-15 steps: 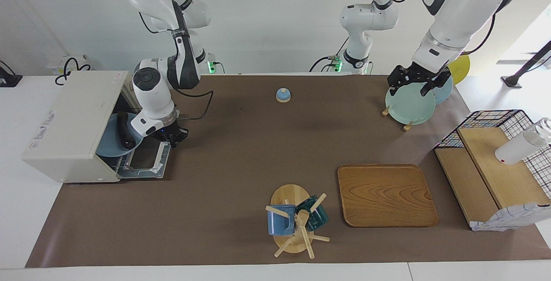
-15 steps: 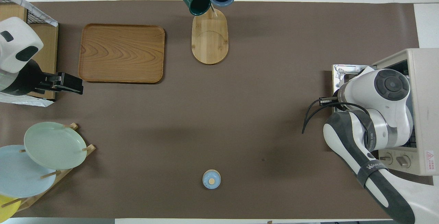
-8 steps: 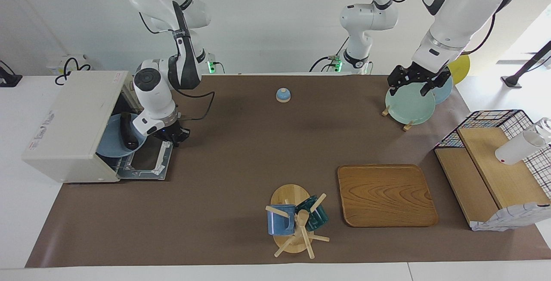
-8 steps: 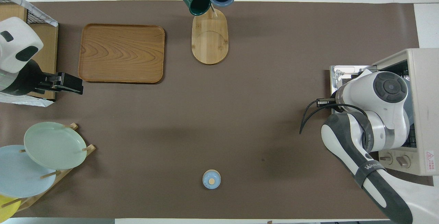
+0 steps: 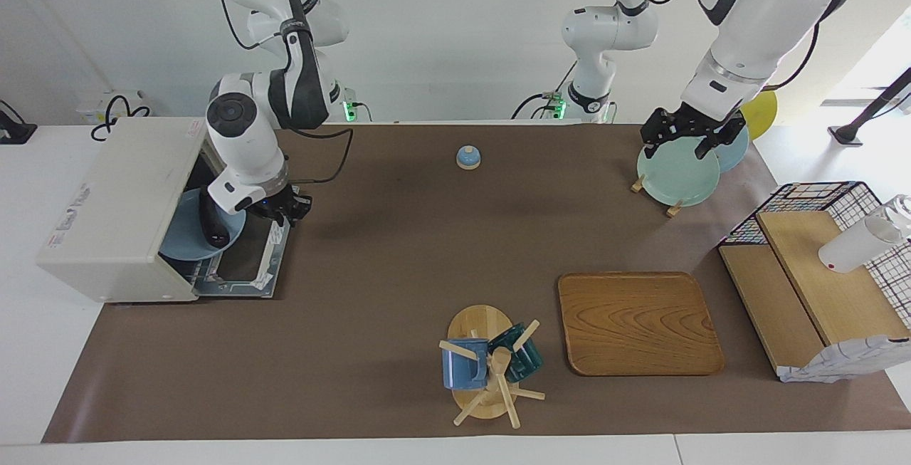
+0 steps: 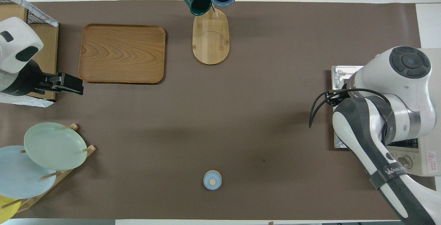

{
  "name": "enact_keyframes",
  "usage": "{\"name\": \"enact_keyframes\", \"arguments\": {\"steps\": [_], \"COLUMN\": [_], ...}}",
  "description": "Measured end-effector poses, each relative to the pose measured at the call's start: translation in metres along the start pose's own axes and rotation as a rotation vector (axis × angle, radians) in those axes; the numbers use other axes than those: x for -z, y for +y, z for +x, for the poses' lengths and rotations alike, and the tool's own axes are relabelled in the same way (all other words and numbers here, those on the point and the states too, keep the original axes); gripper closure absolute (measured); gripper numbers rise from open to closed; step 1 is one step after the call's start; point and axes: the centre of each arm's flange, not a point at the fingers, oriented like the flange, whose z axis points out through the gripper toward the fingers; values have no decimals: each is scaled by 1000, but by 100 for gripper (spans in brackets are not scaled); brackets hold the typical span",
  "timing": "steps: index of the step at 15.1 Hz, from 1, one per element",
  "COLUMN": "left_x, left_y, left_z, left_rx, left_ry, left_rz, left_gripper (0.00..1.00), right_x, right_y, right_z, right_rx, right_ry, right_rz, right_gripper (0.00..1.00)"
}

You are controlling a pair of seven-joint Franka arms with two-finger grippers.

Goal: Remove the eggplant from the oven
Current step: 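Grasp the purple eggplant inside the oven with the right gripper, then pull the eggplant out and carry it over the blue plate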

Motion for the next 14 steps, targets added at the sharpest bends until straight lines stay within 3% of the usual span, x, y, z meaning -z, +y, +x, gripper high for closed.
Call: {"name": "enact_keyframes", "arguments": {"steps": [3,8,14], "left_x": [0,0,0], "left_y": [0,0,0], "left_z": [0,0,0], "left_rx": [0,0,0], "left_ry": [0,0,0], "left_rz": [0,0,0], "left_gripper": [0,0,0], "right_x": [2,-14,-42], "right_y": [25,74,72], "right_z": [-6,-12,-19], "right_rx": [36,77,122], "right_ry": [-19,-50,2], "right_rz": [-49,-36,-28], "right_gripper": [61,63,66]}}
